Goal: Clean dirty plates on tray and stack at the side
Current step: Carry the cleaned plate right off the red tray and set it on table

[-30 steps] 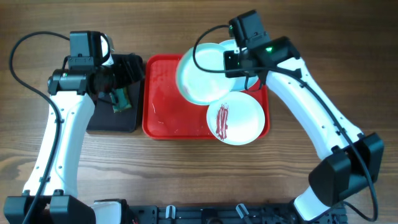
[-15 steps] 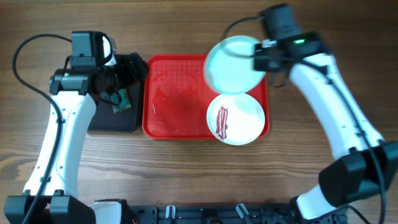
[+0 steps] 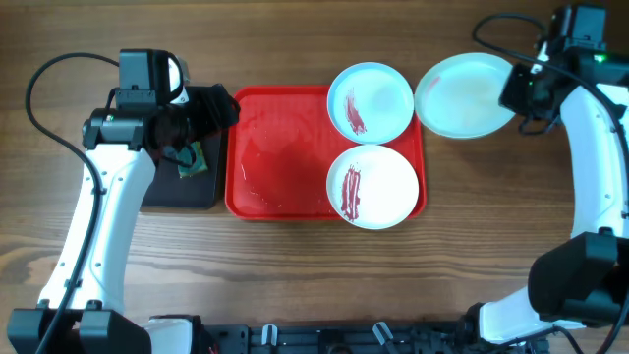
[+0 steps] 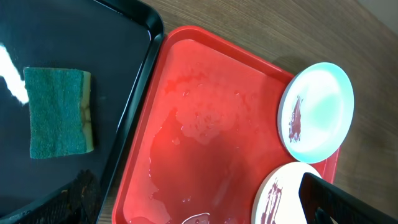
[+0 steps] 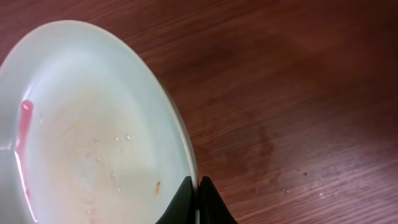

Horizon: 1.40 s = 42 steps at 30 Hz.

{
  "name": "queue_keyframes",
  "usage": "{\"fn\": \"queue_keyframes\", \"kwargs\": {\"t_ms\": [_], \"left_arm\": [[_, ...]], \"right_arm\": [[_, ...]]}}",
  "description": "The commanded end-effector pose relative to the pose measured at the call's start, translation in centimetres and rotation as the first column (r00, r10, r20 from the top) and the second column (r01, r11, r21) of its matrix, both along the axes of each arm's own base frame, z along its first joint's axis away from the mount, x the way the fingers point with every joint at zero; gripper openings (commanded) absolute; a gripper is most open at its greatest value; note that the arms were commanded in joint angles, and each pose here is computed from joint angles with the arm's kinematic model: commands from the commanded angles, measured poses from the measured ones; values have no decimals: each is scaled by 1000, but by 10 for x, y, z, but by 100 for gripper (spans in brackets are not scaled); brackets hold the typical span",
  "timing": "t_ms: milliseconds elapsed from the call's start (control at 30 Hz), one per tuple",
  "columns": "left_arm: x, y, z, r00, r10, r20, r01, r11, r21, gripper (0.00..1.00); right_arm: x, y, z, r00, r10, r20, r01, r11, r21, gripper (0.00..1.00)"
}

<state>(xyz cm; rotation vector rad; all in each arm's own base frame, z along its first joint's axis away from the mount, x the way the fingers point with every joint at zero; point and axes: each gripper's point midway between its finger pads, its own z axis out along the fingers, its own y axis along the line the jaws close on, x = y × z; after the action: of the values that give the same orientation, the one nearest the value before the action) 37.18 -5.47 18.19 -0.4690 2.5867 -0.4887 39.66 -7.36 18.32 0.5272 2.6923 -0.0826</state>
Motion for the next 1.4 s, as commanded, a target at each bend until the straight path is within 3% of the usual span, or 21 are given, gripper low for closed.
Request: {"fn": "queue_keyframes", "kwargs": {"t_ms": [0,267,467,833,1200,1367], "left_arm": [[0,-3,7,1000,-3,14,4,1000,-21,100],[6,11,7,999,37,38,-39,998,51,100],[19,32,14,990,104,94,-109,993,54,100],[25,54,18,975,193,109,-197,980,26,100],[24,53,17,976,191,103,-194,981,24,100],[22,53,16,977,191,94,-194,981,25,100]], "right_arm": [[6,38,11,991,129,23,-127,989,-75,4],[18,114,42,968,223,115,-156,892,-423,4],[11,169,96,914,274,299,0,738,-675,4],[-21,261,157,792,470,389,81,551,-830,4],[-22,269,158,781,492,384,64,550,-833,4],[-16,293,120,748,579,325,-171,641,-748,4]]}}
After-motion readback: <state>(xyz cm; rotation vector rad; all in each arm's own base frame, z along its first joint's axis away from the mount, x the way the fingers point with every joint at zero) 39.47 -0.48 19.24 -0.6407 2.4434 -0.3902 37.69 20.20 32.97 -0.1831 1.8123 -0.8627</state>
